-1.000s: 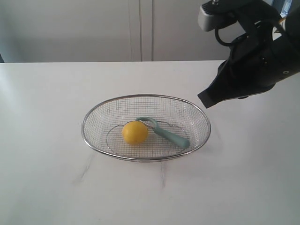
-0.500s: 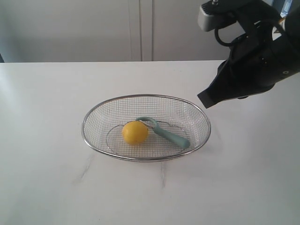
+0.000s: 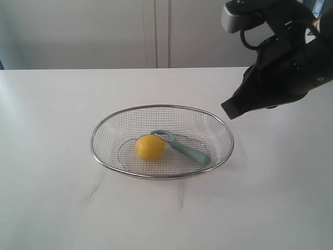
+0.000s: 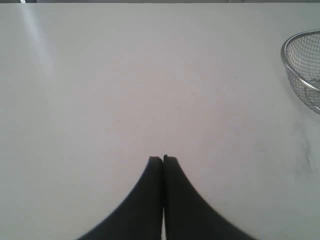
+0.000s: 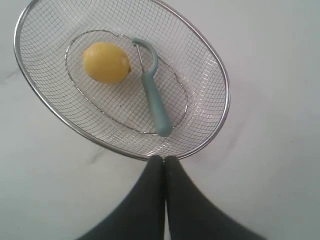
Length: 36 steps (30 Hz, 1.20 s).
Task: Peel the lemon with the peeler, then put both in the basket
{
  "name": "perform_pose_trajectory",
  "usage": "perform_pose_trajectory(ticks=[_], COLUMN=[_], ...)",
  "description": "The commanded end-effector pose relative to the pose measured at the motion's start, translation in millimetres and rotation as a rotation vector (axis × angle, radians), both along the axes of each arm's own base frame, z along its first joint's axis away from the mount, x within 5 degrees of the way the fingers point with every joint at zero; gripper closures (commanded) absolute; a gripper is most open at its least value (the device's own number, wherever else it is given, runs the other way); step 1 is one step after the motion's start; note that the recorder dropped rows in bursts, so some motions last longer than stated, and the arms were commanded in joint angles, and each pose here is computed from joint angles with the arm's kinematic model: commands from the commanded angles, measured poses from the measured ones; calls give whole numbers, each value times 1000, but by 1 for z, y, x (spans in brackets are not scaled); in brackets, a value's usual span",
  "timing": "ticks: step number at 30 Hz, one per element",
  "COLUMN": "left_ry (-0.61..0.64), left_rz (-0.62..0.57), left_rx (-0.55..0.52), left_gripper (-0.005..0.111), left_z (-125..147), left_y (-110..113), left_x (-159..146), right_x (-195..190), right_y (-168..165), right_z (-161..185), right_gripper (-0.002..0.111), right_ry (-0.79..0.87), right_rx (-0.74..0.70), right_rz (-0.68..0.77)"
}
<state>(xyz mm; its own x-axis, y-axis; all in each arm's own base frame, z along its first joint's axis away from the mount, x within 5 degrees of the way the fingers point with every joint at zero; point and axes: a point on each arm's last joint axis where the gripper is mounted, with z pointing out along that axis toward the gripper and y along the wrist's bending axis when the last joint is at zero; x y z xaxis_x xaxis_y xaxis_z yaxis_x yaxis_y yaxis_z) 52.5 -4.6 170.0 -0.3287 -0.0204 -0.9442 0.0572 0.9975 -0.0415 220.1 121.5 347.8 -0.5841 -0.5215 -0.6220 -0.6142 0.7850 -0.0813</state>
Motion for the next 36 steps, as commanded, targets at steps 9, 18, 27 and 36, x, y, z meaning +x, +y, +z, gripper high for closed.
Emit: perform_pose_trajectory(ticks=[9,18,27,36], left_ry=[3,3,3,3], left_rz=[4,4,4,4], left_rx=[-3,-3,-3,-3], left_gripper=[107,107,107,107], left_z=[-1,-1,-1,-1], left_y=[0,0,0,0], left_x=[0,0,0,0], right_x=[-83,-138,-123,-132], right_y=[-57,-101,-109,-121], right_z=[78,55,-43,-103], right_gripper=[108,108,108,108], right_ry=[-263,-419,-458,-718], right_rx=[319,381,468,543], right_rz=[-180,-445,-593,-678])
